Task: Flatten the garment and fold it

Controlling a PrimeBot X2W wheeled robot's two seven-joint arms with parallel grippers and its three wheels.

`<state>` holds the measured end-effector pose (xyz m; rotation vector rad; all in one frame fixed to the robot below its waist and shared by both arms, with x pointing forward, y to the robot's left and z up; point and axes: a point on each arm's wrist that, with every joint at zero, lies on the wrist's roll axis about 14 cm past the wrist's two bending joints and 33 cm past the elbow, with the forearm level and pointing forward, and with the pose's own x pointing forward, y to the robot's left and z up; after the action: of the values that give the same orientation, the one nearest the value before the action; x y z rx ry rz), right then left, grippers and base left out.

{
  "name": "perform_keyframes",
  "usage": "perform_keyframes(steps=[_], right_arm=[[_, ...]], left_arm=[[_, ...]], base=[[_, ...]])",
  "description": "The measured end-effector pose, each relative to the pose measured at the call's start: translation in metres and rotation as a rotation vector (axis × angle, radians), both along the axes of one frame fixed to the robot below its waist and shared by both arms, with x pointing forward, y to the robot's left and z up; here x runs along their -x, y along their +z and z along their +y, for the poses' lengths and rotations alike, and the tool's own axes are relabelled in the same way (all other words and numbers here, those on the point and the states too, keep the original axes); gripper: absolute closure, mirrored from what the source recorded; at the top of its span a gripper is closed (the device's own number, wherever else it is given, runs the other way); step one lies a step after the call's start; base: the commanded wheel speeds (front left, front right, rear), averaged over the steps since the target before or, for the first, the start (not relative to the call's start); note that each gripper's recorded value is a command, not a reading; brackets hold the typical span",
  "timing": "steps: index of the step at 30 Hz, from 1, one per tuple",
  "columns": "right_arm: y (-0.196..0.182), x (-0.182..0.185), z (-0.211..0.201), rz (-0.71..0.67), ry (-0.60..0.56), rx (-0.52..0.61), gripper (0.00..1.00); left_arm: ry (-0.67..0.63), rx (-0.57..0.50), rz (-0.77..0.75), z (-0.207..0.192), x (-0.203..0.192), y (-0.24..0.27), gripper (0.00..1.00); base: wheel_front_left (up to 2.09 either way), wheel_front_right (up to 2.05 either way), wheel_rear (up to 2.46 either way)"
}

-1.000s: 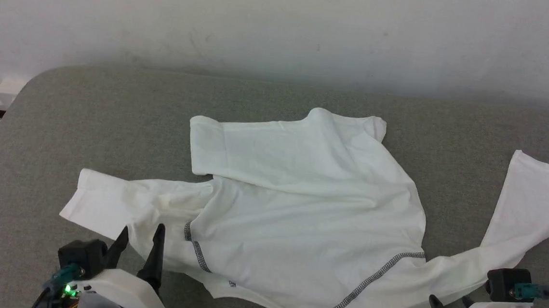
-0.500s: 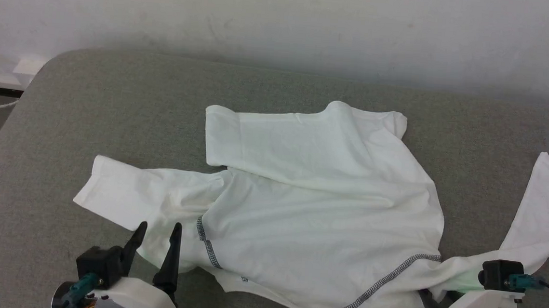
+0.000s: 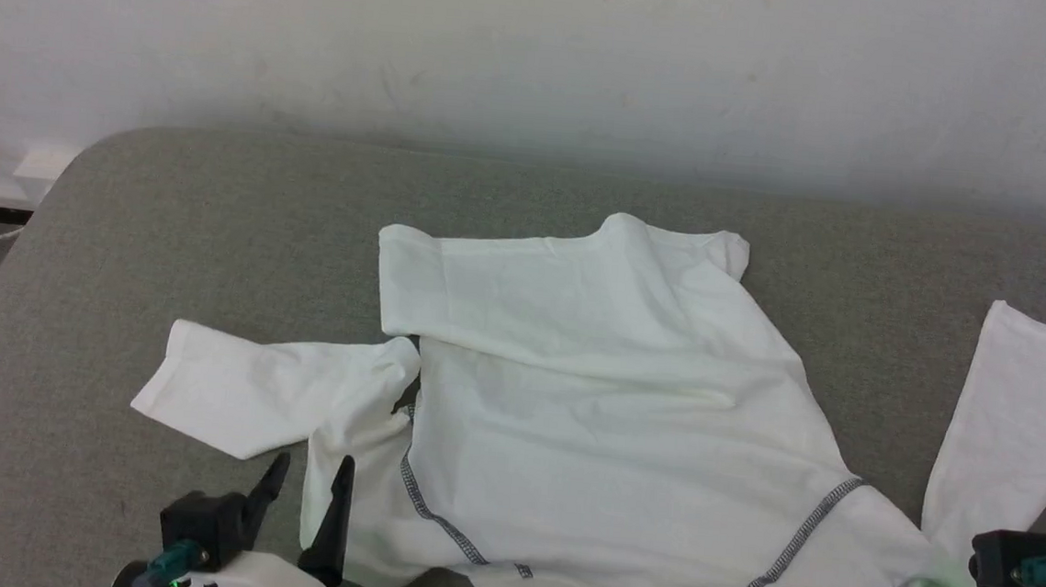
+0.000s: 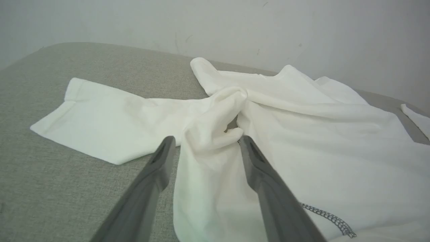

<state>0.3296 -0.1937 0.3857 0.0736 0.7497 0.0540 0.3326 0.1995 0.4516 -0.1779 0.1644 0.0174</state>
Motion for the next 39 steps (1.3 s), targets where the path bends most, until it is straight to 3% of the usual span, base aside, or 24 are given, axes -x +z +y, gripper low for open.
perform_keyframes(steps=[4,5,6,9,15,25,32,38,39], right_arm=[[-0.002,0.017,-0.012,0.027,-0.030,0.011,0.98],[-0.002,0.020,-0.014,0.028,-0.035,0.015,0.21],[0.000,0.022,-0.016,0.022,-0.039,0.020,0.00],[0.010,0.021,-0.016,-0.021,-0.047,0.017,0.00],[0.041,0.010,-0.016,-0.155,-0.069,-0.006,0.00],[0.075,-0.015,-0.006,-0.319,-0.053,-0.026,0.00],[0.071,-0.019,-0.006,-0.316,-0.057,-0.026,0.00],[0.062,-0.018,0.000,-0.285,-0.044,-0.033,0.00],[0.062,-0.017,0.001,-0.279,-0.041,-0.034,0.00]], left_arm=[[-0.044,0.029,-0.001,-0.015,0.004,0.001,0.00],[-0.053,0.045,-0.002,-0.020,0.005,0.002,0.00],[-0.062,0.062,0.002,-0.025,0.006,0.002,0.00],[-0.110,0.152,0.053,-0.046,0.016,-0.003,0.00],[-0.272,0.247,0.350,-0.094,0.060,-0.043,0.00],[-0.197,0.402,0.466,-0.103,0.047,-0.061,0.00],[-0.158,0.409,0.424,-0.098,0.016,-0.066,0.00],[-0.201,0.337,0.465,-0.103,0.007,-0.080,0.00],[-0.214,0.326,0.472,-0.103,0.007,-0.082,0.40]], base=[[0.00,0.00,0.00],[0.00,0.00,0.00],[0.00,0.00,0.00],[0.00,0.00,0.00],[0.00,0.00,0.00],[0.00,0.00,0.00],[0.00,0.00,0.00],[0.00,0.00,0.00],[0.00,0.00,0.00]])
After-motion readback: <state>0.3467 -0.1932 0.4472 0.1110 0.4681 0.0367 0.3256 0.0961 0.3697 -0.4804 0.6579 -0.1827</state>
